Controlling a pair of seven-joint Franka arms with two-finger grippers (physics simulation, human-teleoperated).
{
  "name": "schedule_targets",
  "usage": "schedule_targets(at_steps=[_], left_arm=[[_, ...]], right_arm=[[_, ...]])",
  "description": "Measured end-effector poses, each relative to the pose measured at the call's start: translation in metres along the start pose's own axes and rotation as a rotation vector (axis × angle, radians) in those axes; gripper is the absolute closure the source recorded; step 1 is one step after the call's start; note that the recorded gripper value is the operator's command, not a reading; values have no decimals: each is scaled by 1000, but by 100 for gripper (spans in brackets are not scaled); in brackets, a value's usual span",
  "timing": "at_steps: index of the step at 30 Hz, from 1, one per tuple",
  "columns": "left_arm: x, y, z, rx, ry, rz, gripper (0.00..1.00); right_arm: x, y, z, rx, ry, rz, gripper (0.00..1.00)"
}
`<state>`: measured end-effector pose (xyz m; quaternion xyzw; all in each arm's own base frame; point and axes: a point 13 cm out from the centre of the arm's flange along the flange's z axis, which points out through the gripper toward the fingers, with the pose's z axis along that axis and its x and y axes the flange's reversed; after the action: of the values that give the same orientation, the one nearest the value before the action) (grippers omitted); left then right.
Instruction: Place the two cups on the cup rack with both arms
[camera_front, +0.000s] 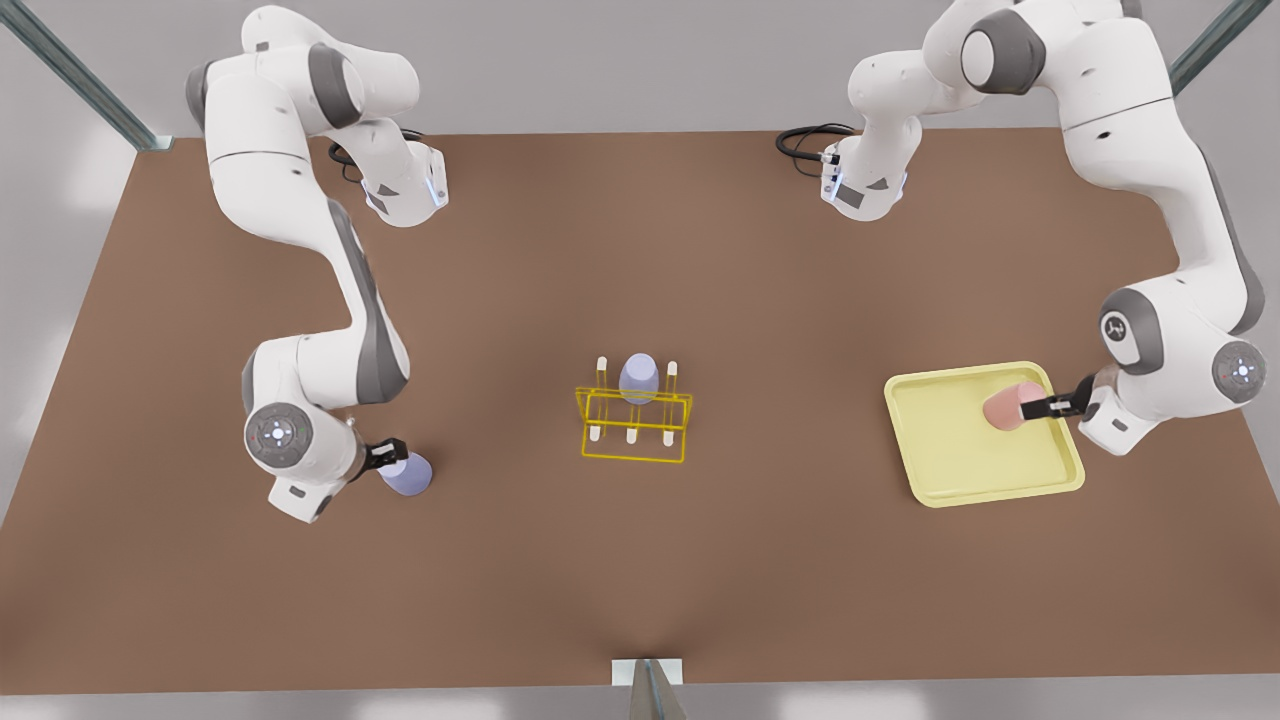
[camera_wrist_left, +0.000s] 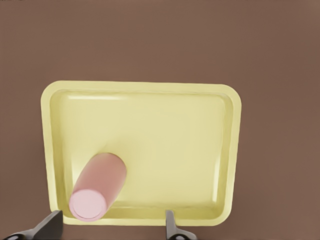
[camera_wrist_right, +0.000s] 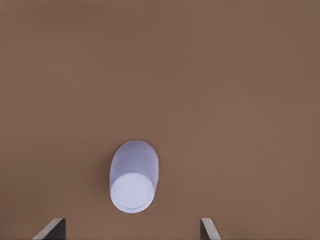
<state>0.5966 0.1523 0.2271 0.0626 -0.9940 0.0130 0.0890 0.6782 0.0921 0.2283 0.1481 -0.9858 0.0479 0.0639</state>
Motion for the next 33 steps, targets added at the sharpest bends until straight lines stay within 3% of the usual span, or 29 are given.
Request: schedule_targets(at_steps=[19, 33], left_arm=[[35, 59, 94, -16, -40, 20, 0], [34, 66, 150, -37, -20, 52, 0]], right_arm=[[0, -2, 93, -83, -103, 123, 0], [14, 21, 138, -88, -50, 106, 0]])
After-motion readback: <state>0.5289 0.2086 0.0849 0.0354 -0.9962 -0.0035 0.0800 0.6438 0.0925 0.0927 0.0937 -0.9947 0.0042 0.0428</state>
